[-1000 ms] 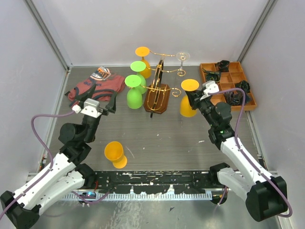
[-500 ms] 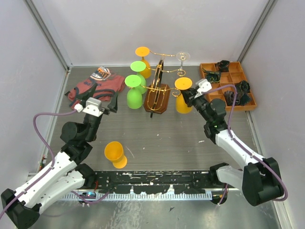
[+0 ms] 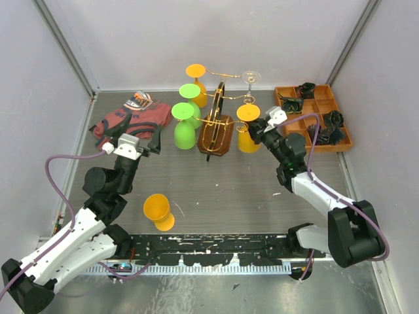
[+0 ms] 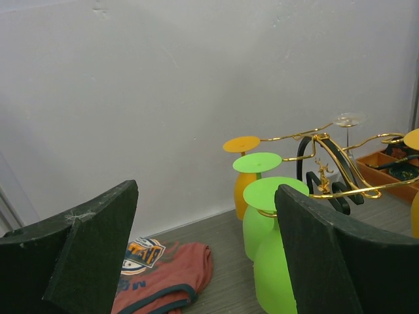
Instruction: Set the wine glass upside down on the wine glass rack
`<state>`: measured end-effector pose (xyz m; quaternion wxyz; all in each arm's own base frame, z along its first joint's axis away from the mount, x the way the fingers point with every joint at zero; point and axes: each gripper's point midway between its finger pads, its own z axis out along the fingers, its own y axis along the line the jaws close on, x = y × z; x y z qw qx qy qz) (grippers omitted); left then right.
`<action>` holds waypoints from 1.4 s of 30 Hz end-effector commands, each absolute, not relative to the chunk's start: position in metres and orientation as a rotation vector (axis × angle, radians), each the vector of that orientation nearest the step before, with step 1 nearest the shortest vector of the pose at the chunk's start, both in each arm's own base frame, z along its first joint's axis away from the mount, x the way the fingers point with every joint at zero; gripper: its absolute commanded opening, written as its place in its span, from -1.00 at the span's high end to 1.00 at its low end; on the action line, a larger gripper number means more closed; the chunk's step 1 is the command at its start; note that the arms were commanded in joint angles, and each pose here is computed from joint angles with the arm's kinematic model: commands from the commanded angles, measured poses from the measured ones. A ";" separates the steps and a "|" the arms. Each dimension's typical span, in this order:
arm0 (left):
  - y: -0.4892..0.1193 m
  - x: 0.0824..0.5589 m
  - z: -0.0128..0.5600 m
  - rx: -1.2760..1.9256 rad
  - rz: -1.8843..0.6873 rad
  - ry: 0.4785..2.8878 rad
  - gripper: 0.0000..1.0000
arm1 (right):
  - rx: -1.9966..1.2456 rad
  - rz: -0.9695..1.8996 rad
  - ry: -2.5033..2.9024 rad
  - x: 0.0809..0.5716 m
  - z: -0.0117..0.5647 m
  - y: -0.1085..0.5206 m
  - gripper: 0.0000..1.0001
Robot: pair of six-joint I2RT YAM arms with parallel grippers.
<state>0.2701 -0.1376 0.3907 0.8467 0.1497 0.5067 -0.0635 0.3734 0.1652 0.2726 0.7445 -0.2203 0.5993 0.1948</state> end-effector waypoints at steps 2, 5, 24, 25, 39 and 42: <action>-0.133 0.269 0.399 0.295 -0.113 1.039 -0.84 | -0.471 0.456 1.149 0.376 0.318 0.170 0.99; -0.134 0.271 0.397 0.298 -0.107 1.044 -0.84 | -0.468 0.468 1.132 0.378 0.320 0.171 0.99; -0.132 0.277 0.390 0.299 -0.068 1.055 -0.86 | -0.491 0.505 1.169 0.420 0.311 0.181 0.99; -0.133 0.277 0.390 0.300 -0.068 1.055 -0.86 | -0.488 0.505 1.171 0.421 0.309 0.180 0.99; -0.136 0.280 0.390 0.308 -0.068 1.047 -0.86 | -0.414 0.481 1.179 0.438 0.298 0.170 0.99; -0.137 0.280 0.388 0.309 -0.070 1.053 -0.86 | -0.397 0.490 1.181 0.442 0.300 0.170 0.98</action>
